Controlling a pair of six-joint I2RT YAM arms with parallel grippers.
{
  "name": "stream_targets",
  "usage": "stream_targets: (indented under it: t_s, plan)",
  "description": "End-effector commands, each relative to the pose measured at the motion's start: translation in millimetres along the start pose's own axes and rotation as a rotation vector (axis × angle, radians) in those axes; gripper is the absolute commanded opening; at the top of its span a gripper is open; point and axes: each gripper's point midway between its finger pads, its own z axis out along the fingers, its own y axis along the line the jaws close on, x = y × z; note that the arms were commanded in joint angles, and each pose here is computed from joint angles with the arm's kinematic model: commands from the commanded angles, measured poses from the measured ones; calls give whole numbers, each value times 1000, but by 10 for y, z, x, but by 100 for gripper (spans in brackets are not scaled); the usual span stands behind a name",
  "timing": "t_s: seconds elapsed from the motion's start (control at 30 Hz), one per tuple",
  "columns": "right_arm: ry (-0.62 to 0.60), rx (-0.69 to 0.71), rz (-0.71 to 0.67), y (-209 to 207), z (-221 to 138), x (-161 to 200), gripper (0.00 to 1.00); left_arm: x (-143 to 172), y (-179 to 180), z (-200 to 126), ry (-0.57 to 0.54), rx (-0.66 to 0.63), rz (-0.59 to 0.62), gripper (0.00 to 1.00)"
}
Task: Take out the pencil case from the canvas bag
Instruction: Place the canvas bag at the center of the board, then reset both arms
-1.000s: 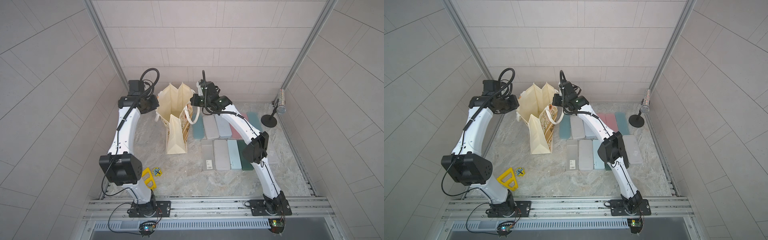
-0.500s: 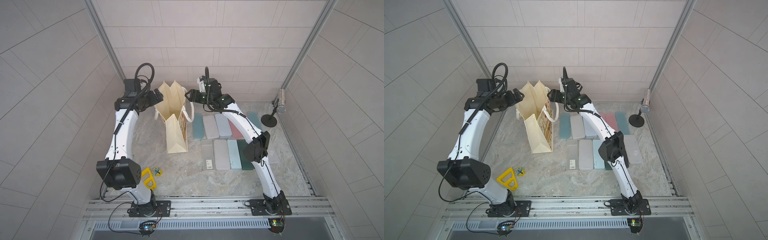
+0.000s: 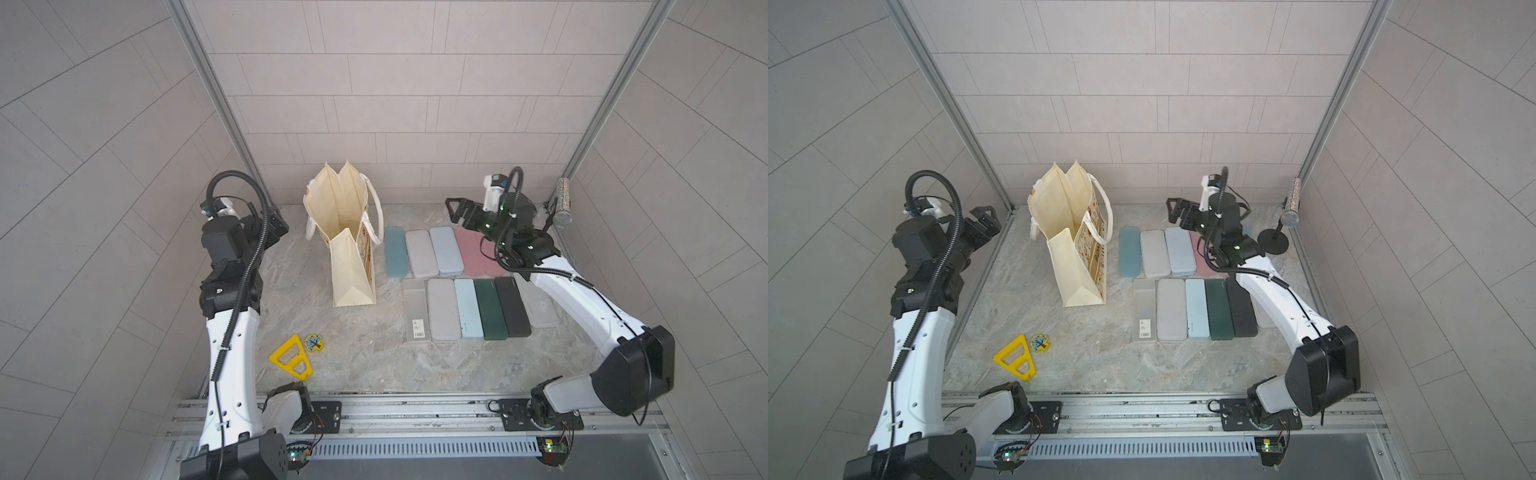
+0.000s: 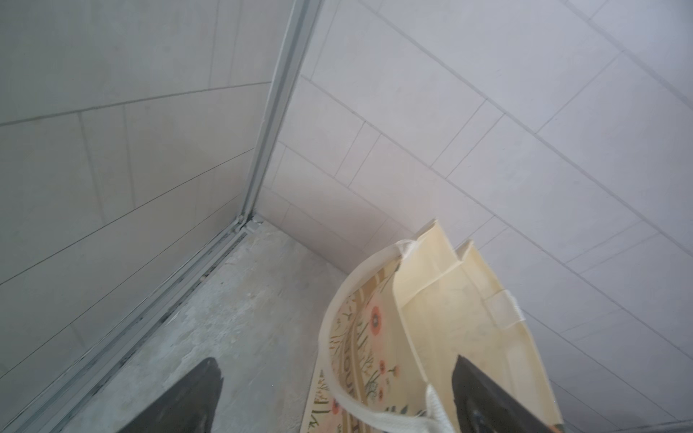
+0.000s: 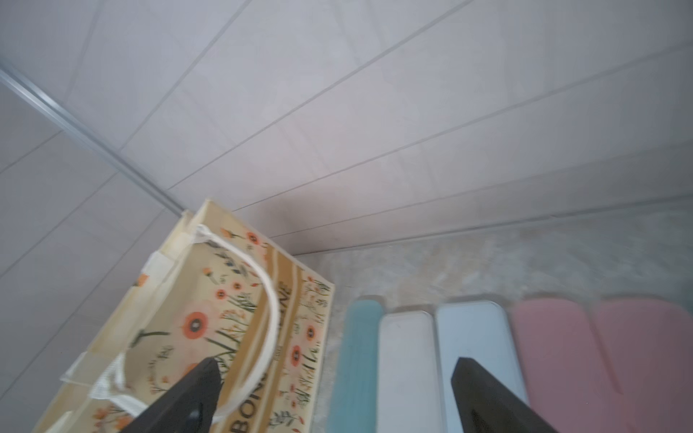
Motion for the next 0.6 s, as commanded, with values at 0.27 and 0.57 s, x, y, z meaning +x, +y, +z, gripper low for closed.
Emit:
stream_targets:
  t_s: [0.27,0.57]
  plan:
    - [-48,564,-235,-1888,-754,513,99,1292,791,391,-108,-61,157,100]
    - [-81,680,-421,-2344,-711,817,97,1973,585,637,25,-53,429,100]
